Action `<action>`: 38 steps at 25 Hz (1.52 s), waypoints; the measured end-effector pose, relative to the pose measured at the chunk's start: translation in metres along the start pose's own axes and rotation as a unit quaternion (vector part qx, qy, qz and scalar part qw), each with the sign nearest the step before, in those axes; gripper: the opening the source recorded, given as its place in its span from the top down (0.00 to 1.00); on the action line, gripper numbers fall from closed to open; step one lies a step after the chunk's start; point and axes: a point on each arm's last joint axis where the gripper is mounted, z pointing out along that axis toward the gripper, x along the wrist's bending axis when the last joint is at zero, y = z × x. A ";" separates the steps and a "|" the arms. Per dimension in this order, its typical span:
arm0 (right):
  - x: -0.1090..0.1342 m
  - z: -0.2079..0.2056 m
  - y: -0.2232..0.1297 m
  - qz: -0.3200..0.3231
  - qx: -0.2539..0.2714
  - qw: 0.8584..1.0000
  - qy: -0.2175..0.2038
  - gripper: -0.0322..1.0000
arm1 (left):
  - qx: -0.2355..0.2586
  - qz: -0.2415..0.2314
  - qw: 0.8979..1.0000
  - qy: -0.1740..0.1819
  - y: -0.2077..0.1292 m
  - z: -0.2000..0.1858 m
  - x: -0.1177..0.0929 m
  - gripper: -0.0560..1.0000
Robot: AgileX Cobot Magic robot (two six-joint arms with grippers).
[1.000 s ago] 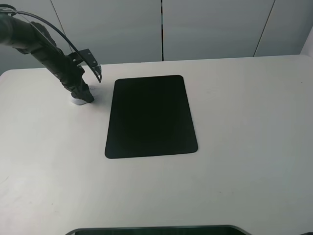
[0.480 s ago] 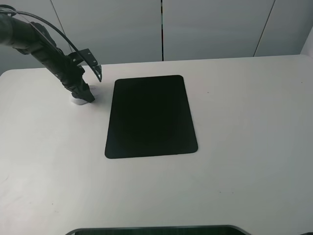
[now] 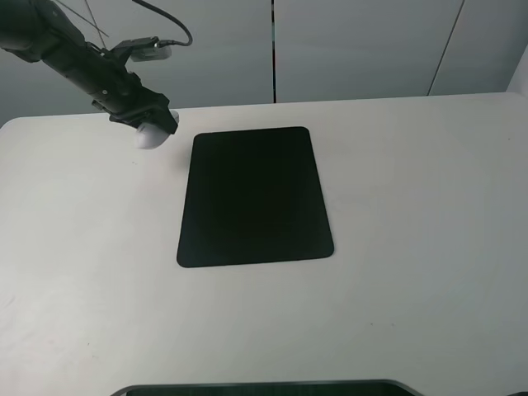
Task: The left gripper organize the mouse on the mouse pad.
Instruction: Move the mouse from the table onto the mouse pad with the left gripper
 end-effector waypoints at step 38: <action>0.000 0.000 0.000 -0.001 0.000 1.000 0.000 0.29 | 0.060 -0.201 0.976 0.066 -0.038 0.087 -0.188 0.40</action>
